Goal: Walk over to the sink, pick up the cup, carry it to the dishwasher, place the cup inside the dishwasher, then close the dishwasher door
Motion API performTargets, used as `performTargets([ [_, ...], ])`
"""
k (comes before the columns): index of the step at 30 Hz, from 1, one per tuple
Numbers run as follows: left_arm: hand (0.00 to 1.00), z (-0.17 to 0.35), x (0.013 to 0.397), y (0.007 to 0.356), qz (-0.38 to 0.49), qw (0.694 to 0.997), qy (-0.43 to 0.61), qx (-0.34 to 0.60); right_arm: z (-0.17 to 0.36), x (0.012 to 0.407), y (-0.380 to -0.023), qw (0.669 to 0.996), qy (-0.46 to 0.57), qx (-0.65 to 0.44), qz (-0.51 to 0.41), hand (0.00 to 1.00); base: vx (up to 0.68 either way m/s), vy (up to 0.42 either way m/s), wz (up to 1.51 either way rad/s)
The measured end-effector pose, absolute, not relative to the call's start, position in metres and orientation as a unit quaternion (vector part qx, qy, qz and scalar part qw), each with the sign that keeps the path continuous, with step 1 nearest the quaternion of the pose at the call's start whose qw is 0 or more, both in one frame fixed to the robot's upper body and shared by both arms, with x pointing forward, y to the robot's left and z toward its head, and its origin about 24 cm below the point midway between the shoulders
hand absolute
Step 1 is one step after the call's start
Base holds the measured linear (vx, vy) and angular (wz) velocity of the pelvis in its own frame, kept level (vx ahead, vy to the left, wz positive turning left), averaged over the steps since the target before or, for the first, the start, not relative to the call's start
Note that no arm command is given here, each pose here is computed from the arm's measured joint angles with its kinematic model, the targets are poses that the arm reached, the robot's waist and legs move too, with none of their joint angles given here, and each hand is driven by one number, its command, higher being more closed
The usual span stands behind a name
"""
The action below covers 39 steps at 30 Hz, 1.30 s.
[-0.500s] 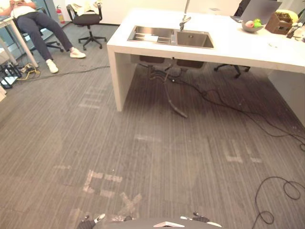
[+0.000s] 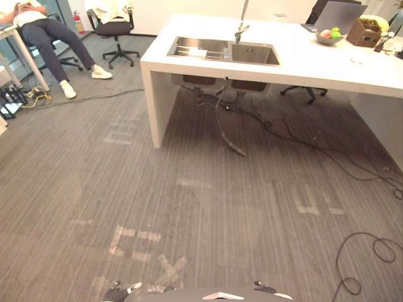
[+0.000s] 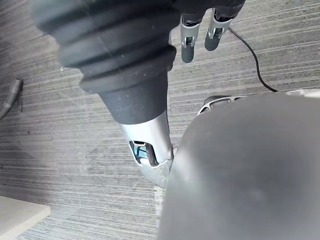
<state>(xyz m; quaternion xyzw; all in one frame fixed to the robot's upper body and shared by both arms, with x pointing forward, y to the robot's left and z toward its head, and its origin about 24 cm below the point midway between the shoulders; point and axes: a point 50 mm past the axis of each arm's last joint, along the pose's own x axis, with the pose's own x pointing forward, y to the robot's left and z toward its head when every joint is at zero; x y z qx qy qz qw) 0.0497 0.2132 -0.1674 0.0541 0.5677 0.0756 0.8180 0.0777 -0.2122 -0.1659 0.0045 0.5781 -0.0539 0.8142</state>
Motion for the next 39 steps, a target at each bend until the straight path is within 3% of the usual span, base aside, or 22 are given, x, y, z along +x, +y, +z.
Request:
performTargets([
  [22,0.0,-0.168,0.048,0.213,0.081,0.811,0.575,0.067,-0.165,0.078,-0.213,0.822,0.566,-0.003,-0.063,0.0,-0.02,-0.011,-0.06],
  [31,0.0,-0.17,0.032,0.219,0.159,0.771,0.616,0.043,-0.163,0.079,-0.215,0.839,0.531,0.055,-0.107,0.0,0.09,0.023,0.09],
  [36,0.0,-0.167,0.062,0.218,0.177,0.787,0.591,0.027,-0.161,0.079,-0.215,0.849,0.505,0.083,-0.134,0.0,0.29,-0.119,0.15],
  [39,0.0,-0.165,0.075,0.222,0.188,0.795,0.577,0.019,-0.166,0.052,-0.21,0.828,0.527,0.108,-0.159,0.0,0.38,-0.247,0.65],
])
